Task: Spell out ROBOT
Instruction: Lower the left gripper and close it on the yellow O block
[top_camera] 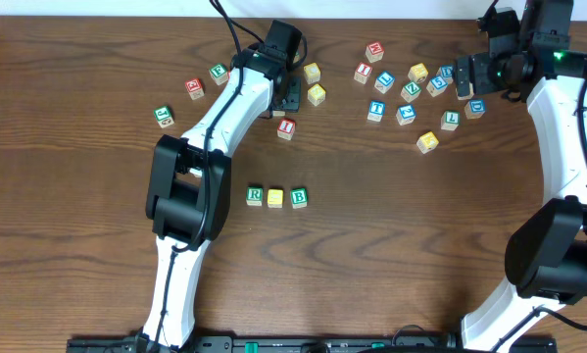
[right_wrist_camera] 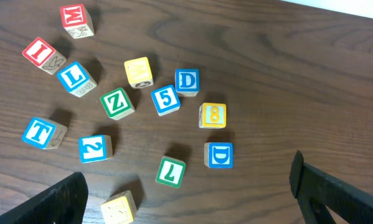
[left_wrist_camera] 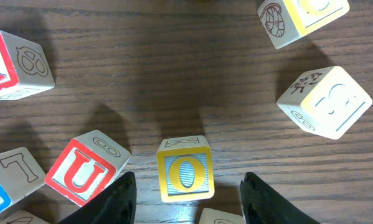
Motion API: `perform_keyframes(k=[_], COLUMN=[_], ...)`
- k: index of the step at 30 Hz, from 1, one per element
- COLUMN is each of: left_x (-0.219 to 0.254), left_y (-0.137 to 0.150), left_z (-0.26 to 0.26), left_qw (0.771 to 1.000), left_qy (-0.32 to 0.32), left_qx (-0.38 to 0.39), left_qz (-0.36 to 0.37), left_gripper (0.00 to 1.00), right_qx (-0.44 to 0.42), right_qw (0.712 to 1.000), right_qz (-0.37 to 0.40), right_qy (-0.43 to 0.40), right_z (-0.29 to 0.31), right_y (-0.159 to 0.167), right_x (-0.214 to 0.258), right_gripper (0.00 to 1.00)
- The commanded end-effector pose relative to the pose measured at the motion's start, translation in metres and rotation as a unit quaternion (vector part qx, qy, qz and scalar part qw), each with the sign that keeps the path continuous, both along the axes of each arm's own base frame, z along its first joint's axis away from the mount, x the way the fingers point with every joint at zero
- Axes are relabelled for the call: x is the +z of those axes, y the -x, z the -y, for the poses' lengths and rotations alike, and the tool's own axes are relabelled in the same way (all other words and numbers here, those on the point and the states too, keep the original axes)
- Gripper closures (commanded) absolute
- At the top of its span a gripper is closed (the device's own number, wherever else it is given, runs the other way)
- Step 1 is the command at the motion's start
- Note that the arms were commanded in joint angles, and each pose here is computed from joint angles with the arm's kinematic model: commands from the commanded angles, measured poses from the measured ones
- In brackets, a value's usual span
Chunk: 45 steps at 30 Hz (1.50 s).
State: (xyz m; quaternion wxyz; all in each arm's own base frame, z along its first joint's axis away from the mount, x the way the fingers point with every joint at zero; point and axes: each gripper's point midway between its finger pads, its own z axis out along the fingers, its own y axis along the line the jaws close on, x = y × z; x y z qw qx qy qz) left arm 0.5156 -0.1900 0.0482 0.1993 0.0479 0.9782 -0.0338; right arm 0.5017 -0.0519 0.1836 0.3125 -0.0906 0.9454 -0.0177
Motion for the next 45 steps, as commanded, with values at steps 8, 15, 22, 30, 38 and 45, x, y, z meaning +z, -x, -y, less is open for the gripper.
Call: perform_keyframes(k=[8,15,22,30,38,45], left_x=[-0.015,-0.019,-0.03,-0.029,-0.026,-0.029], left_y=[0.001,0.001,0.003,0.0,-0.006,0.0], left_z=[0.0,0.0,-0.001,0.0,0.003,0.0], left_qw=[1.0,1.0,1.0,1.0,1.0,1.0], left_qy=[-0.005,-0.005,-0.009,-0.007,-0.001,-0.007], left_qx=[0.003,0.003,0.003,0.003,0.003,0.003], left_qz=[-0.012,-0.014,-0.024,-0.018,-0.005,-0.019], left_gripper=[0.47,0.47,0.47,0.47,0.47,0.51], right_qx=[-0.002,-0.002,-0.002,-0.002,-0.002,-0.002], right_qw=[1.0,1.0,1.0,1.0,1.0,1.0], right_qz=[0.006,0.006,0.006,0.006,0.006,0.006], right_qy=[-0.007,-0.007,-0.007,-0.007,-0.007,-0.007], right_z=[-0.002,-0.002,-0.002,-0.002,-0.002,-0.002], right_y=[-0.002,-0.002,-0.002,-0.002,-0.002,-0.002], right_x=[0.005,0.005,0.005,0.005,0.005,0.005], right_gripper=[0.01,0.01,0.01,0.01,0.01,0.01])
